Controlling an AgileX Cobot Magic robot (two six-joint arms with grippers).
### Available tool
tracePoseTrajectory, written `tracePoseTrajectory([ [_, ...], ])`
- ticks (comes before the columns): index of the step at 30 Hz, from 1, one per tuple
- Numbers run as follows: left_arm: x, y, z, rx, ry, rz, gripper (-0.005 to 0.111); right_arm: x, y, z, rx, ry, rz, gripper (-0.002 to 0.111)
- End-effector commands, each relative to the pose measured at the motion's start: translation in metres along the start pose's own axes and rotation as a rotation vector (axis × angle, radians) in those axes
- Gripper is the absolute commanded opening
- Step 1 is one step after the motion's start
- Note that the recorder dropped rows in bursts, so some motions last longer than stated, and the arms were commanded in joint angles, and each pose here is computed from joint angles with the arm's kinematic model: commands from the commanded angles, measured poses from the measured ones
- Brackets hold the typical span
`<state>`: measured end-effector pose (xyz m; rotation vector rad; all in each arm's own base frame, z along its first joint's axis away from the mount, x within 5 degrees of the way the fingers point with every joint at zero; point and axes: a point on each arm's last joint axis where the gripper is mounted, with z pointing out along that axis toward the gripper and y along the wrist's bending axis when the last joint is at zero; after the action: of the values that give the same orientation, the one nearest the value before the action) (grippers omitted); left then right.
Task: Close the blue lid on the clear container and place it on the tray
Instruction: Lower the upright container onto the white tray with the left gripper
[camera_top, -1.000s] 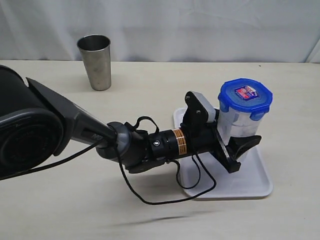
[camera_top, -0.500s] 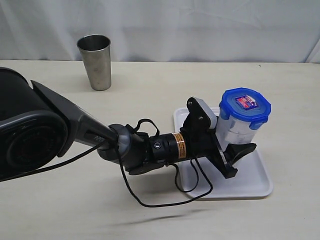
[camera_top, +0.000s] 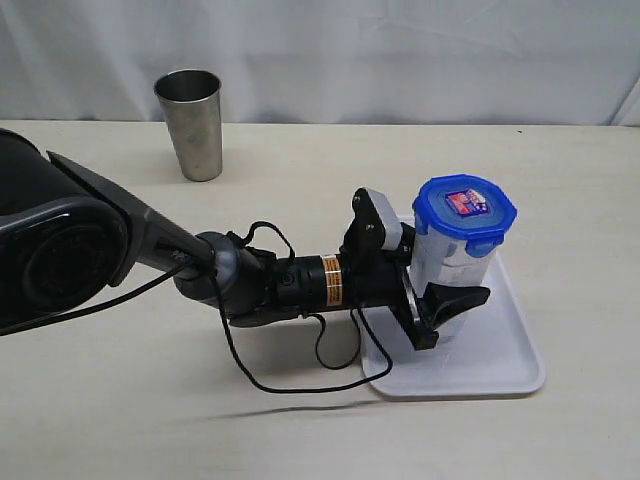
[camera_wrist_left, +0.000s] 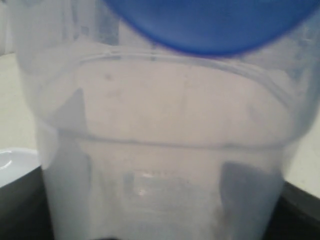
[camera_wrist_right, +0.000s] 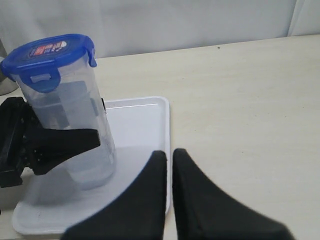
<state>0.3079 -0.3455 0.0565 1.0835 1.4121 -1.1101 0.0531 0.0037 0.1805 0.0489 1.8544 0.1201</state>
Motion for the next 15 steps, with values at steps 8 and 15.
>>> tracePoseTrajectory([
  [8,0.0006,-0.0008,0.0001,0.039,0.014,0.011,0.0,0.0002,-0.0003,-0.0002,0.004,-0.006,-0.005,0.005],
  [15,0.0013,0.0022,-0.0011,0.023,0.022,0.007,0.001,0.0002,-0.0003,-0.0002,0.004,-0.006,-0.005,0.005],
])
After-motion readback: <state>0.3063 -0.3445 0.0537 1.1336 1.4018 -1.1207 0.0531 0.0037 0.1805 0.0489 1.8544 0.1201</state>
